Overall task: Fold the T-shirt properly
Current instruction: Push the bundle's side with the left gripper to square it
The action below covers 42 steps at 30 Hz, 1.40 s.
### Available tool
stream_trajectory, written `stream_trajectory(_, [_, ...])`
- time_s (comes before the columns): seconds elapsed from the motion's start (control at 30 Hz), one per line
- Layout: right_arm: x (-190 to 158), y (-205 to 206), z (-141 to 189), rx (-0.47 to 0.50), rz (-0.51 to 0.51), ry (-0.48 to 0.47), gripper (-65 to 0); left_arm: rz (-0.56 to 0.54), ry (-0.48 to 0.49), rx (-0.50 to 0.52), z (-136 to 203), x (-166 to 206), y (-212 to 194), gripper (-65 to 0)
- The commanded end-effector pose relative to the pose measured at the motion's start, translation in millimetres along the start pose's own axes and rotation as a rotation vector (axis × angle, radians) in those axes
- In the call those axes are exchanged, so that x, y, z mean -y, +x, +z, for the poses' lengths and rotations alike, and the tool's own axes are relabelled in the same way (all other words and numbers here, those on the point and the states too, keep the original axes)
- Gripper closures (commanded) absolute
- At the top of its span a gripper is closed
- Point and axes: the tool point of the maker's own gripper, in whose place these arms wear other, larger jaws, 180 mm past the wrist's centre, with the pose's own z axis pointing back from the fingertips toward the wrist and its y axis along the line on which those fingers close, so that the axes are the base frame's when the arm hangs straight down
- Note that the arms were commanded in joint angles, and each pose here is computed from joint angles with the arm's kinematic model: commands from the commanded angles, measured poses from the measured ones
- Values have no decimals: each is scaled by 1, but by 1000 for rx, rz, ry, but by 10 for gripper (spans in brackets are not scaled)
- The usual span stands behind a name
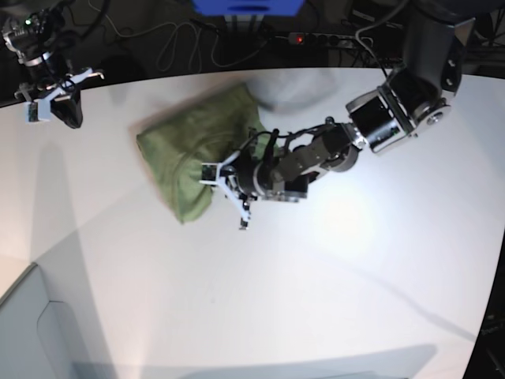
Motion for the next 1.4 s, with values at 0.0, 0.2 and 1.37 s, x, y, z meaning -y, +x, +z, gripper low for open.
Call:
stream_trajectory(0.0, [-4, 11, 3, 46, 12, 16, -1, -38, 6, -79, 2, -9, -17, 0])
stream_trajectory(0.2, [-6, 2, 7, 20, 5, 16, -1, -65, -16, -75, -5, -32, -1, 0])
stream_trajectory(1.37, [-49, 47, -61, 40, 125, 134, 0, 325, 447, 114, 128, -111, -45, -465])
